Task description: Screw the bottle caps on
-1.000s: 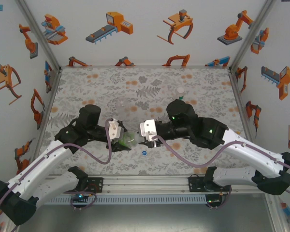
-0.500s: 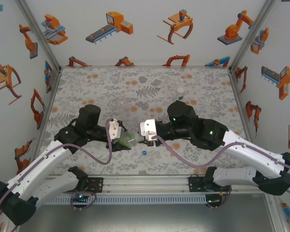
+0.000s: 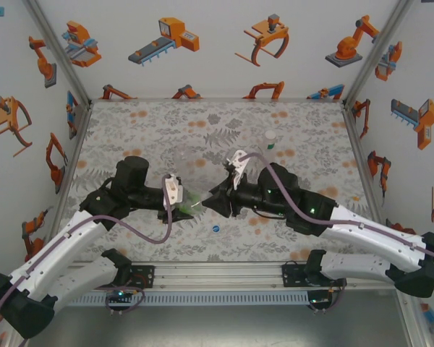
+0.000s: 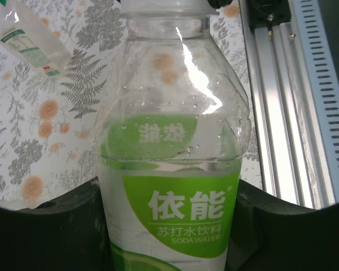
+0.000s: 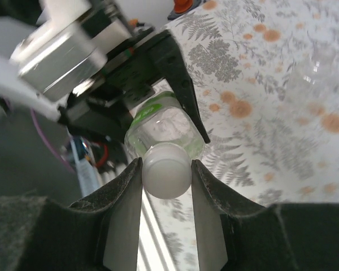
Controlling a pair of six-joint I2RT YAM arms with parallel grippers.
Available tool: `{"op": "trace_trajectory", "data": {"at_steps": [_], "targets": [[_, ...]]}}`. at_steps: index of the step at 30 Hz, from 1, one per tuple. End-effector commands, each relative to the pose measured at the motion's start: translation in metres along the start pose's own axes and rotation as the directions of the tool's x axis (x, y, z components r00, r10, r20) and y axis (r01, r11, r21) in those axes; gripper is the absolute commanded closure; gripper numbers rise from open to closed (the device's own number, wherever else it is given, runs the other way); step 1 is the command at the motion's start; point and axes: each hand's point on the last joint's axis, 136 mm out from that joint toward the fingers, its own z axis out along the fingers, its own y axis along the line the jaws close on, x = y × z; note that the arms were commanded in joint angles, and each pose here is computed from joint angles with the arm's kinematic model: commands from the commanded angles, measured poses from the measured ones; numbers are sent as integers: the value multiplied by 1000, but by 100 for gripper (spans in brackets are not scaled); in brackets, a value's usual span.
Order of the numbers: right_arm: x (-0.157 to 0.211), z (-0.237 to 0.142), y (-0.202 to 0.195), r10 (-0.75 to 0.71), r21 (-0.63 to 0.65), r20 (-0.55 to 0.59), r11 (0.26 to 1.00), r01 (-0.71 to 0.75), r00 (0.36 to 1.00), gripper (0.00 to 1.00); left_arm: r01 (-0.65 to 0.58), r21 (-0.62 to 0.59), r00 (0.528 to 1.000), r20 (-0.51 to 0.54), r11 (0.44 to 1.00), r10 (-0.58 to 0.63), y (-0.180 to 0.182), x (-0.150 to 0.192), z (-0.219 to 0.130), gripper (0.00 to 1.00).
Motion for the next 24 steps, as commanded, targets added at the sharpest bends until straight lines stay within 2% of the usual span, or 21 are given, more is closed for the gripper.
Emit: {"op": "trace_trajectory", "data": {"at_steps": [1,6,10,13,14,15,16,17,19,22,24], "targets": [[-18,6,-32,398,120,167,900,-420,902,100,-58,-42,998,36,997,60,6,-15,-4,100],[-14,7,-47,536,165,216,804,-571,816,100,-47,-130,999,8,990,48,21,-11,-6,100],[-17,-1,-56,518,212,252,795,-569,818,100,-42,-183,999,-19,982,39,30,-7,-9,100],[-26,-6,-56,476,209,244,825,-525,845,99,-41,-184,999,-20,982,38,30,-6,-9,100],[-31,-6,-54,460,195,227,842,-503,858,88,-41,-181,999,-20,983,38,30,-6,-9,100],[-36,-8,-51,436,178,204,864,-471,877,69,-38,-179,999,-19,983,35,30,-6,-8,100],[-40,-10,-49,417,165,180,880,-446,891,55,-36,-173,999,-16,984,34,29,-6,-8,100],[-45,-12,-47,397,148,159,896,-419,904,49,-35,-165,999,-13,986,33,28,-6,-7,100],[-53,-15,-37,325,88,103,938,-334,940,44,-35,-154,999,-8,987,34,26,-7,-7,100],[-55,-20,-14,131,-16,48,991,-130,990,44,-33,-148,999,-5,989,32,26,-7,-6,100],[-52,-25,-3,5,-74,31,997,-3,1000,45,-30,-142,1000,-6,989,30,25,-7,-5,100]]}}
